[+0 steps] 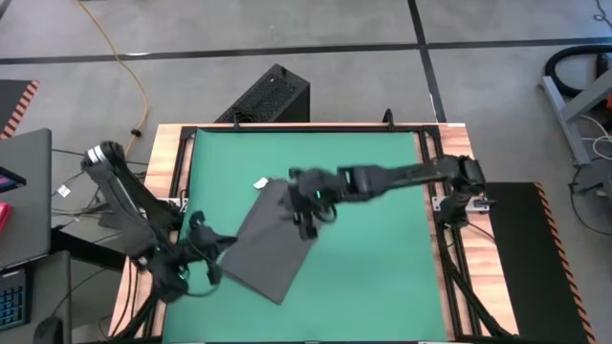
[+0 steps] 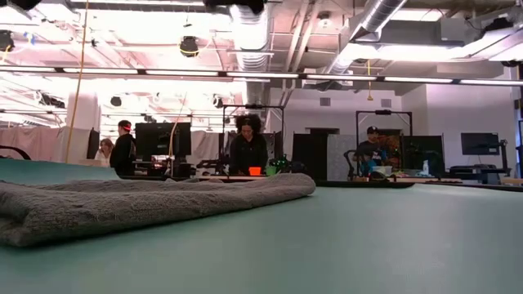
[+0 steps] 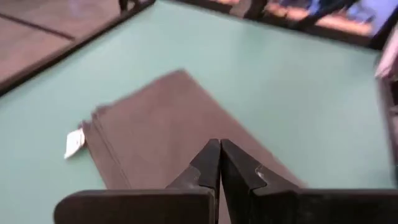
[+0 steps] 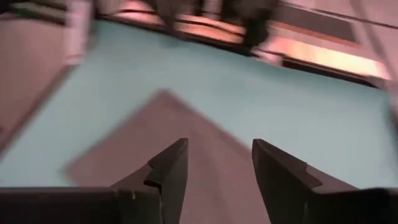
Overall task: Roll towel
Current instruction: Roll the gray towel on the table
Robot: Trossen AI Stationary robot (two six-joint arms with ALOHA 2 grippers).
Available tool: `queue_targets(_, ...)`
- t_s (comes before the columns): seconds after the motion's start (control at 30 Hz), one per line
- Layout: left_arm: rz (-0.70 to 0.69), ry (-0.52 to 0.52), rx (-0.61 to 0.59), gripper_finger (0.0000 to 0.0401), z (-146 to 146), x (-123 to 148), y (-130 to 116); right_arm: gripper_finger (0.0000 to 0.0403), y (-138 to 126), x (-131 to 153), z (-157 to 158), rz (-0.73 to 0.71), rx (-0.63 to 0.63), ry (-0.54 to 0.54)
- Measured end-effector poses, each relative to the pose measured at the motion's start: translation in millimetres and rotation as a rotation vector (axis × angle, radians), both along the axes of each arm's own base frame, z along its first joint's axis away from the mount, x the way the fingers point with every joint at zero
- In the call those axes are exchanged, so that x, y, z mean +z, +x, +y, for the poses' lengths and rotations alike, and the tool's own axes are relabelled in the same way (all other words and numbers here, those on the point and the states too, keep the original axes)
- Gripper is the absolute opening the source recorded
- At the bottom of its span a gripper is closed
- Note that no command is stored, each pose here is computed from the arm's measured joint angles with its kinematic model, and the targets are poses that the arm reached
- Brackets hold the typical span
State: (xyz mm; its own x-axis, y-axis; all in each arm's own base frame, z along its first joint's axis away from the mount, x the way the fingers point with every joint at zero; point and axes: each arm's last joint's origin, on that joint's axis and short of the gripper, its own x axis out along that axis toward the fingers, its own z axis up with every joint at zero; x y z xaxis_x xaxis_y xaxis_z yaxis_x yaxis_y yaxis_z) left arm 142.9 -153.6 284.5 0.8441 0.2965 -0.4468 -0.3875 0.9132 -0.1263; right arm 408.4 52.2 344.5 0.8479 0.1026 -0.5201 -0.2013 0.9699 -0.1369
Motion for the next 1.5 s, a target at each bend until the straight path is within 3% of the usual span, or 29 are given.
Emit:
queue_targets(0.13,-0.064,-0.033,-0.033,0.0,22,25,-16,0.0199,-2,-12,59,0.014,0.121,-0.015)
queue_targets(0.3,-0.005,-0.061,-0.185,0.0012,35,37,-29,0.0208,2,-46,112,0.037,0.11,-0.102)
queue_targets(0.43,0.067,-0.12,-0.279,0.0037,33,36,-31,0.0229,16,-81,147,-0.006,0.137,-0.094)
queue_targets(0.53,0.119,-0.111,-0.312,0.0056,27,30,-27,0.0241,22,-100,166,-0.026,0.083,-0.066)
queue_targets(0.67,0.147,-0.083,-0.298,0.0072,19,23,-21,0.0244,35,-113,172,-0.029,-0.057,-0.055)
queue_targets(0.8,0.176,-0.062,-0.244,0.0075,13,14,-17,0.0244,58,-128,175,-0.044,-0.103,-0.046)
queue_targets(0.93,0.25,-0.098,-0.224,0.007,6,2,-13,0.0244,76,-149,186,0.041,-0.142,0.005)
queue_targets(1.03,0.316,-0.105,-0.242,0.0063,-3,-7,-8,0.0235,82,-143,190,0.071,-0.185,-0.006)
queue_targets(1.2,0.35,-0.107,-0.197,0.005,-15,-22,-1,0.0189,81,-142,189,0.124,-0.261,-0.083)
queue_targets(1.4,0.346,-0.114,-0.207,0.0043,-31,-34,7,0.01,81,-142,193,0.133,-0.256,0.002)
queue_targets(1.5,0.344,-0.115,-0.211,0.0043,-34,-36,9,0.0085,79,-142,198,0.131,-0.247,0.004)
